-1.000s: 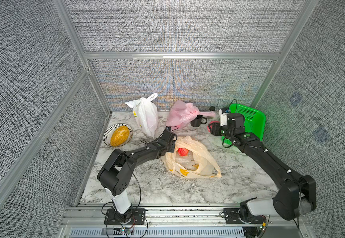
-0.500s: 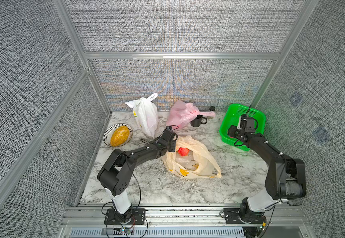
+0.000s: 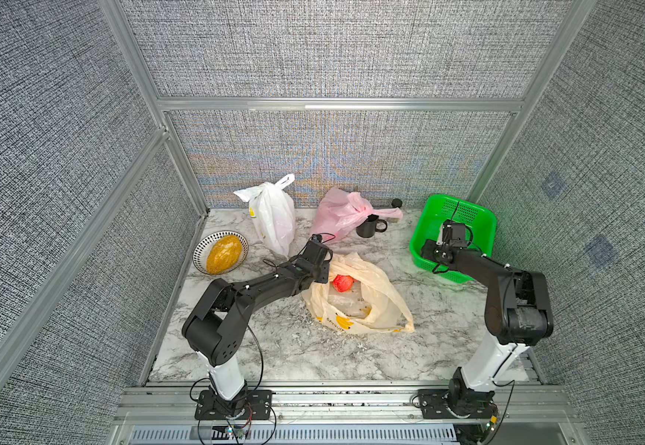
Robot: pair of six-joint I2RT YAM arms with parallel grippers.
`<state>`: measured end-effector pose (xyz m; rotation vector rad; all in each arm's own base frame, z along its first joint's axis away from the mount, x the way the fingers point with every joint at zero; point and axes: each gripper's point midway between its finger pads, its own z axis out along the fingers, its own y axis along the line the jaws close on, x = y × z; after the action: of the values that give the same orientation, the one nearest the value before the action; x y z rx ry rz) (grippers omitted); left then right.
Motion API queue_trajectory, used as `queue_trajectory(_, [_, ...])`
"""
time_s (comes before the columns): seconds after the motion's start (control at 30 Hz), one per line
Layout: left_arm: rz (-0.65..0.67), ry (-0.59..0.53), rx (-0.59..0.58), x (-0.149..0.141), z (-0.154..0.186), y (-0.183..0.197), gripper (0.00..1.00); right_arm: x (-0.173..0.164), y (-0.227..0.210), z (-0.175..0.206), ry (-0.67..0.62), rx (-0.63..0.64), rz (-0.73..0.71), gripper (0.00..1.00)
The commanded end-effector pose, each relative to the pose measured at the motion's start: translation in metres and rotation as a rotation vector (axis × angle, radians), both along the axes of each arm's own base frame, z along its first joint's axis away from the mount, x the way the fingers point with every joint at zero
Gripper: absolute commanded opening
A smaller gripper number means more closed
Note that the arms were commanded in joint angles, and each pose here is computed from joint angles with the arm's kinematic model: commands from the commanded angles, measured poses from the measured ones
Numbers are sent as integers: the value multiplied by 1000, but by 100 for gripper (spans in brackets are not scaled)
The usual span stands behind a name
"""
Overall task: Untie the knot of a plastic bag & take out the apple
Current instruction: Place the apple in the basket, then pick up the apple from the plastic bag.
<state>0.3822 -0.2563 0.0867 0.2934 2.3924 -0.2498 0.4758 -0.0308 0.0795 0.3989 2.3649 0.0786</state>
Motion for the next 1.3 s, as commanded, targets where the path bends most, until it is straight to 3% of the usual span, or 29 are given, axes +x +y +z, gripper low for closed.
queue_trajectory(0.0, [-8, 5, 0, -1, 1, -2, 46, 3, 1, 0, -11, 10, 6, 59])
queue_trajectory(0.13, [-11, 6, 2, -1, 1, -3, 45, 4, 1, 0, -9, 10, 10, 68])
queue_trajectory(0.4, [-12, 5, 4, -2, 2, -3, 45, 10, 1, 21, -42, 0, 18, 75])
queue_trajectory(0.7, [-14, 4, 1, -3, 2, -4, 44, 1, 22, 81, -139, -36, 72, 82])
queue_trajectory(0.9, [-14, -1, -2, -5, 3, -3, 44, -6, 22, 64, -99, -42, 81, 81])
queue_trajectory(1.07, [-5, -7, -6, -8, 5, 1, 44, -16, 59, 85, -139, -34, 193, 81])
queue_trajectory(1.27, [-8, -12, -7, -8, 6, -1, 38, -59, 156, 122, -210, 21, 459, 73])
